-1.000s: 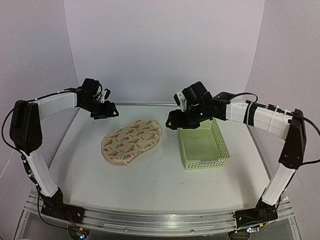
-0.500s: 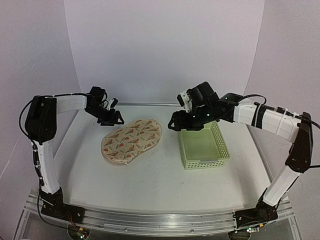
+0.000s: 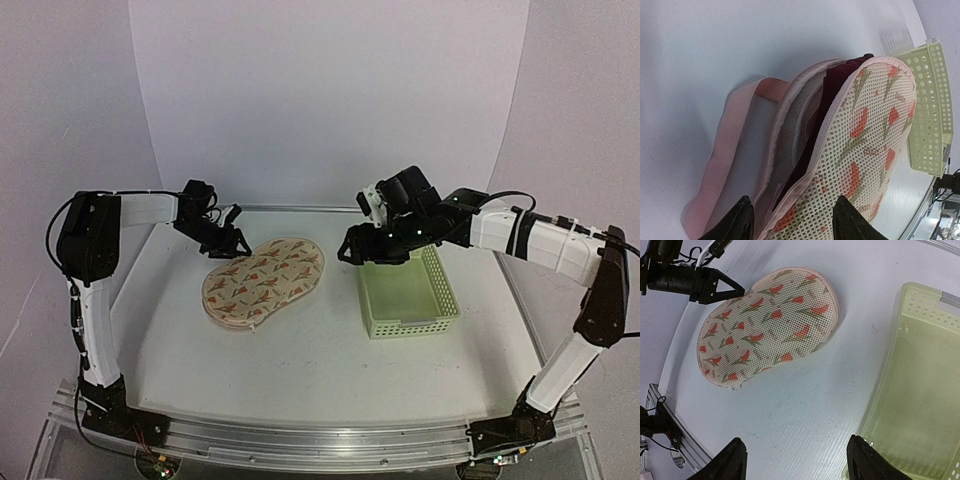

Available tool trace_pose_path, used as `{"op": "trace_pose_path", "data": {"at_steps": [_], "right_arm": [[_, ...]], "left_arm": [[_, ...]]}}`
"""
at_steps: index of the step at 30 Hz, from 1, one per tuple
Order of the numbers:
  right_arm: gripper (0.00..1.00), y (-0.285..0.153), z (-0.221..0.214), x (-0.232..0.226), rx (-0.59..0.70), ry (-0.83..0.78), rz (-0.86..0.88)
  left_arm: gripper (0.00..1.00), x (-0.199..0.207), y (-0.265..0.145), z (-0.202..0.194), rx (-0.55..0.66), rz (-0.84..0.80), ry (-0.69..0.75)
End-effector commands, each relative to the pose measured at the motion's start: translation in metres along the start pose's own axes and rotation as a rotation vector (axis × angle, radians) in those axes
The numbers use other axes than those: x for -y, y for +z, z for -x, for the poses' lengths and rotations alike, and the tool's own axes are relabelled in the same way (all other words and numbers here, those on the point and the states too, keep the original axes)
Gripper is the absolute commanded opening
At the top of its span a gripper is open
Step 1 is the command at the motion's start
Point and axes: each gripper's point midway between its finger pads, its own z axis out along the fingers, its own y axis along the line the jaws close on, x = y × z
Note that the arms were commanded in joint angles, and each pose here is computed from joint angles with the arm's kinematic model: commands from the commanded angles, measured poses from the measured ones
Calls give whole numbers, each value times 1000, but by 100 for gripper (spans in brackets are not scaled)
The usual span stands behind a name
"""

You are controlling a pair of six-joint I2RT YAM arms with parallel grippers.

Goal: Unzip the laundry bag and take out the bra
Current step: Open the laundry bag at the center of the board.

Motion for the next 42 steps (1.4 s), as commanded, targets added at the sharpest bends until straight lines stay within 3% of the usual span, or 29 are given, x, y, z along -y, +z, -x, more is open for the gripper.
{"op": "trace_pose_path", "data": {"at_steps": [1,10,17,30,42], "right_arm": [[70,-19,15,-13,67,0,51],[69,-17,12,-15,58,2,62],[69,-15,9,-17,48,1,66],[69,-8,5,-27,27,-26,87],[69,-1,2,-37,10,-44,101]], "left_arm": [[48,5,-8,-1,7,-34,13],[24,0,-10,-11,-6,-31,-1],[0,1,-17,-12,3,-29,-6],[0,4,-55,-7,104,41,-51],[0,-24,-81,-68,185,158,-267]]}}
